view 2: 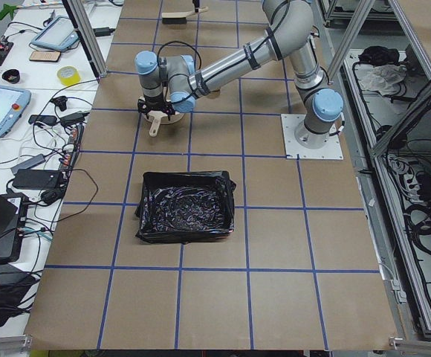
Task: Sweep and dump trash into bin
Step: 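Grasp the white brush handle with the right gripper and lift it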
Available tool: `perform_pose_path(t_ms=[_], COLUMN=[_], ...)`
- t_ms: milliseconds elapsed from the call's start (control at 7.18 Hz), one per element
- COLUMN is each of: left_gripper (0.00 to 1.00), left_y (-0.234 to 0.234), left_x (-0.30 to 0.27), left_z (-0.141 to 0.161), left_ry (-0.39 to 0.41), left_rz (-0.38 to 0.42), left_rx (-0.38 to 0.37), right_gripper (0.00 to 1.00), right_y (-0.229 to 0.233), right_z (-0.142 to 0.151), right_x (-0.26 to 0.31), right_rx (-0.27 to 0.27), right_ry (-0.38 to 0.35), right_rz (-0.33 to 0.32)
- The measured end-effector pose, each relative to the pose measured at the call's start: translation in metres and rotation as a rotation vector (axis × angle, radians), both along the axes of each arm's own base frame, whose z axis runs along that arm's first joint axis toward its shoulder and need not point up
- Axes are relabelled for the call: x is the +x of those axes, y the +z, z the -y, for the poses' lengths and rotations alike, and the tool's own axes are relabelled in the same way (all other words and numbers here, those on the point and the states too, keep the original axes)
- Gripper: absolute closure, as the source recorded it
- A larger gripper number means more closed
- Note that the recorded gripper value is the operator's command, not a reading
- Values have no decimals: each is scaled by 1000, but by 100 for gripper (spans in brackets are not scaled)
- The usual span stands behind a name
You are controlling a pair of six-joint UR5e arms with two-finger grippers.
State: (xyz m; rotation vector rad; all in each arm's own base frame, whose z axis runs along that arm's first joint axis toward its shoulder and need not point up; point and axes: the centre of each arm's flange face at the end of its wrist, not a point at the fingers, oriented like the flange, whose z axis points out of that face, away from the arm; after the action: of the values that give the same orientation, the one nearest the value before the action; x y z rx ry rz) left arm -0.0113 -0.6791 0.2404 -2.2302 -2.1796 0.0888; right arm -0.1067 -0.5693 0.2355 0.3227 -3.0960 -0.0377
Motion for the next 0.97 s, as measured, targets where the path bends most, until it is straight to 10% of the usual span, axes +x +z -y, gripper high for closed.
perform_pose_path(t_ms=[418,696,975], left_gripper=[0,0,0], left_y=[-12,-20,-36], left_x=[14,18,19], left_z=[-1,0,2], left_ry=[21,27,32], left_rz=[-10,-12,-20], left_rx=[17,28,40], right_gripper=[46,88,100], right_y=[-8,-9,-11], right_z=[0,0,-2], right_x=[0,0,1], right_rx=[21,30,44], right_ry=[-11,-13,-13], right_rz=[5,8,14])
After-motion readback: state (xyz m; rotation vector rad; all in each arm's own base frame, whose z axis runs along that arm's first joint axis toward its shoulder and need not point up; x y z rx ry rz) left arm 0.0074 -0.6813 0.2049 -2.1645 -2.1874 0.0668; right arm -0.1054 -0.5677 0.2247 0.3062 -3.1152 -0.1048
